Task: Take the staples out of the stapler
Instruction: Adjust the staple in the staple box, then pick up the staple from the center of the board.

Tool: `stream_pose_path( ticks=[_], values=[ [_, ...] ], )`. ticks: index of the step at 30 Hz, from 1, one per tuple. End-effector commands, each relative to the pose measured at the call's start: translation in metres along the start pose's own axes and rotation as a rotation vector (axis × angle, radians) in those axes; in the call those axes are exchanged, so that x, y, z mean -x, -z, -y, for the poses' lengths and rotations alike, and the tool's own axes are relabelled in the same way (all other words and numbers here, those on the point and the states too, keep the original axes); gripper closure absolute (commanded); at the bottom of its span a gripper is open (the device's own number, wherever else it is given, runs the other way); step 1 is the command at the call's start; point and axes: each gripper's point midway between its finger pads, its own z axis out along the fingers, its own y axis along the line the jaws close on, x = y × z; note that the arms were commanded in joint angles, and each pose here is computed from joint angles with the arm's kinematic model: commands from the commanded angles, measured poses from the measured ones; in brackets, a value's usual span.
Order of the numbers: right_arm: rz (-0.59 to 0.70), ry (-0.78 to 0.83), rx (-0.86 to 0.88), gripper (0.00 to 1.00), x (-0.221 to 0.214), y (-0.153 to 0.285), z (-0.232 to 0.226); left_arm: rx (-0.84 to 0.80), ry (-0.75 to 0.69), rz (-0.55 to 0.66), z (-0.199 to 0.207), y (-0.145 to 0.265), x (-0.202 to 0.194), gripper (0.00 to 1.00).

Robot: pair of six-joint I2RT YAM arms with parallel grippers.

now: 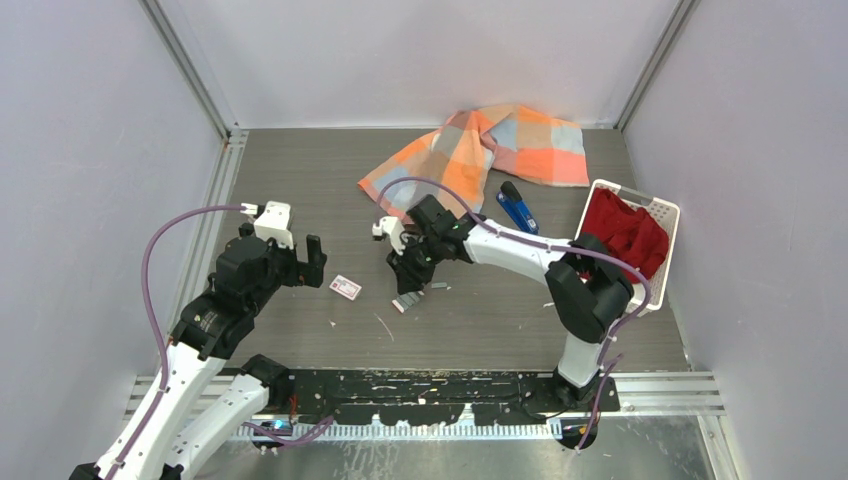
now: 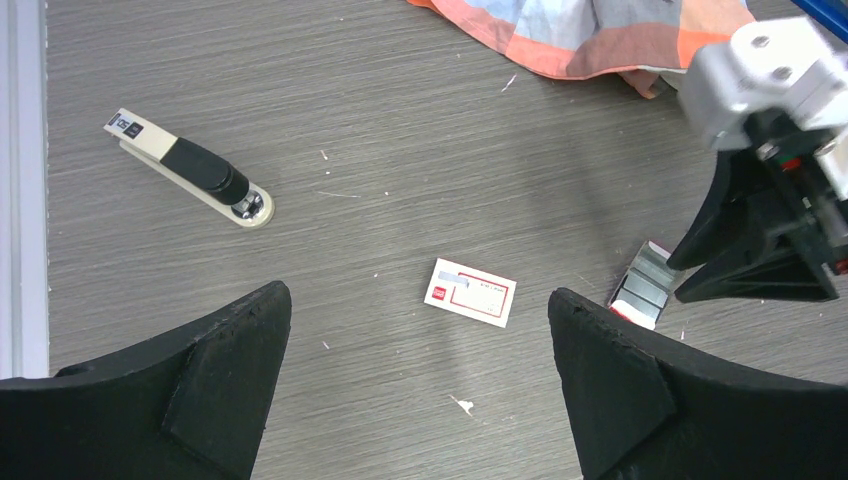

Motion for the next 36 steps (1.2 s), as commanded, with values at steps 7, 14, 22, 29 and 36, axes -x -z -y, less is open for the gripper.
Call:
stream_pose_path(
  ticks=[7, 14, 22, 29, 36],
  values=[
    [0.205, 0.082, 0.100, 0.68, 0.038, 0.064, -0.002, -0.023, 0.023, 0.075, 0.004, 0.002, 0.019, 0.01],
    [0.298, 0.081, 0.100, 0.68, 0.040, 0.098, 0.008, -0.038, 0.023, 0.073, 0.007, 0.001, 0.019, 0.01],
    [0.378, 0.086, 0.077, 0.68, 0.043, 0.128, 0.016, -0.057, 0.022, 0.067, 0.011, 0.000, 0.017, 0.01],
    [0.419, 0.088, 0.071, 0.67, 0.044, 0.144, 0.018, -0.076, 0.021, 0.064, 0.014, -0.002, 0.017, 0.01],
    [0.444, 0.088, 0.066, 0.67, 0.045, 0.152, 0.019, -0.096, 0.019, 0.054, 0.018, -0.004, 0.014, 0.01]
  ],
)
